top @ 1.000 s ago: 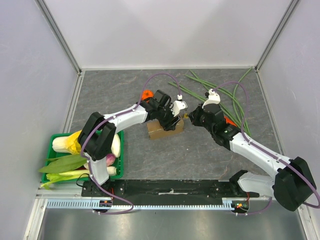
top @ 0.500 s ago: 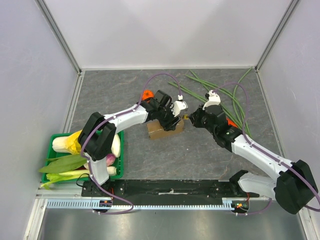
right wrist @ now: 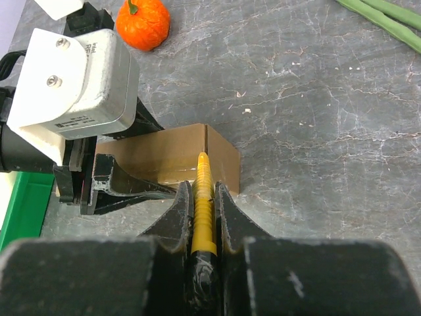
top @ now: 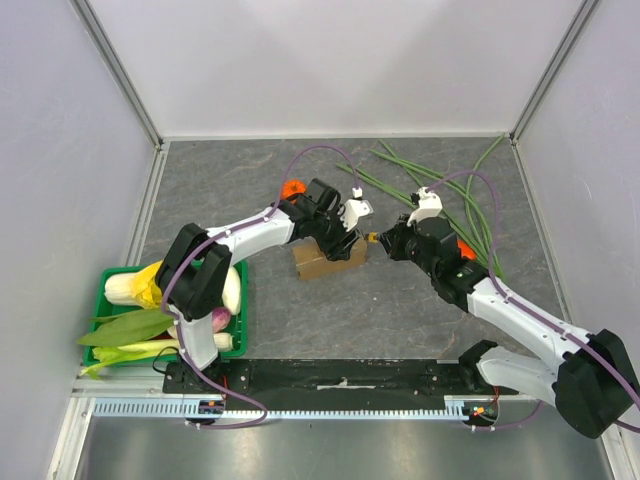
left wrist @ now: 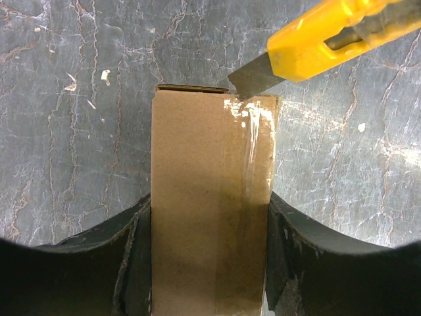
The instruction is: Unpack the express box
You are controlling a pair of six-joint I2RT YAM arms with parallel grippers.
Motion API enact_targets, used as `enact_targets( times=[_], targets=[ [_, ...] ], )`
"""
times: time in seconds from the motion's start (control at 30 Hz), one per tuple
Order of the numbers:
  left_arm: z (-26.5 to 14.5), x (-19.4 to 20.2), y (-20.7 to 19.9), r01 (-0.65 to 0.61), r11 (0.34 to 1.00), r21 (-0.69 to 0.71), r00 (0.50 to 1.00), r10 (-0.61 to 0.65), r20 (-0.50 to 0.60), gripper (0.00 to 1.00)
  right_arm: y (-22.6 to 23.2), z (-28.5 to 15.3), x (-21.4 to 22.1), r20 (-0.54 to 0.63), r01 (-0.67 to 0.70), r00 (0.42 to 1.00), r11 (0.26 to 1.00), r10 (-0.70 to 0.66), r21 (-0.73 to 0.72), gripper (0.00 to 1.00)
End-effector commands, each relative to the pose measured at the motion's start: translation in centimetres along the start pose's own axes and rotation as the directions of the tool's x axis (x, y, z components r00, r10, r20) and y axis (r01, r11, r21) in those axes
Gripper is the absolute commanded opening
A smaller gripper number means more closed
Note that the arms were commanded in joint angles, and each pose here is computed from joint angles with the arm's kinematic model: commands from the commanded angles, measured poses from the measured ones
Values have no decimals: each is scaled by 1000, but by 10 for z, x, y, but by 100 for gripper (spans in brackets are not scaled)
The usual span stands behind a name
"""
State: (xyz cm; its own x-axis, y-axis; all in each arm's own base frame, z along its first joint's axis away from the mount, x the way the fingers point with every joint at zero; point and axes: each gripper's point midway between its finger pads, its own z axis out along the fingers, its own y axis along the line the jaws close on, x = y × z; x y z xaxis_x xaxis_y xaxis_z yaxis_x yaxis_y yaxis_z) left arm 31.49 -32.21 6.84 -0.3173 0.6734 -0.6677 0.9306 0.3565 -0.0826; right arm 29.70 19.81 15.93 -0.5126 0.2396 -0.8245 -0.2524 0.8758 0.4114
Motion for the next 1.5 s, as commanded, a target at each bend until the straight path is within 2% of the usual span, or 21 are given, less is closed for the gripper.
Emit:
enact_targets(
  times=[0.0,0.4,0.57,0.77,0.9,1.1,1.47],
  targets=[
    [0,25,34,97,990,-102,993,-103,-60,33,-17,-12,55,-199,81,977,997,-77,9,0],
    [-2,25,34,99,991,-87,993,-104,-57,33,-8,-33,31,-165,120,979,993,-121,-15,0],
    [-5,28,20,63,997,-45,996,-65,-53,34,-2,-33,6,-91,111,990,994,-111,-3,0],
    [-4,38,-3,16,1000,15,998,-15,-62,34,7,-24,-26,49,75,996,997,-75,-4,0],
    [-8,35,-23,-9,998,63,999,11,-37,34,18,-15,-42,123,72,990,996,-66,-50,0],
    [-13,37,-42,-13,993,115,1000,15,-21,34,39,-11,-43,129,102,988,981,-81,-164,0],
    [-10,45,-43,-13,994,107,999,17,-37,34,36,-1,-26,63,102,994,982,-93,-161,0]
  ],
)
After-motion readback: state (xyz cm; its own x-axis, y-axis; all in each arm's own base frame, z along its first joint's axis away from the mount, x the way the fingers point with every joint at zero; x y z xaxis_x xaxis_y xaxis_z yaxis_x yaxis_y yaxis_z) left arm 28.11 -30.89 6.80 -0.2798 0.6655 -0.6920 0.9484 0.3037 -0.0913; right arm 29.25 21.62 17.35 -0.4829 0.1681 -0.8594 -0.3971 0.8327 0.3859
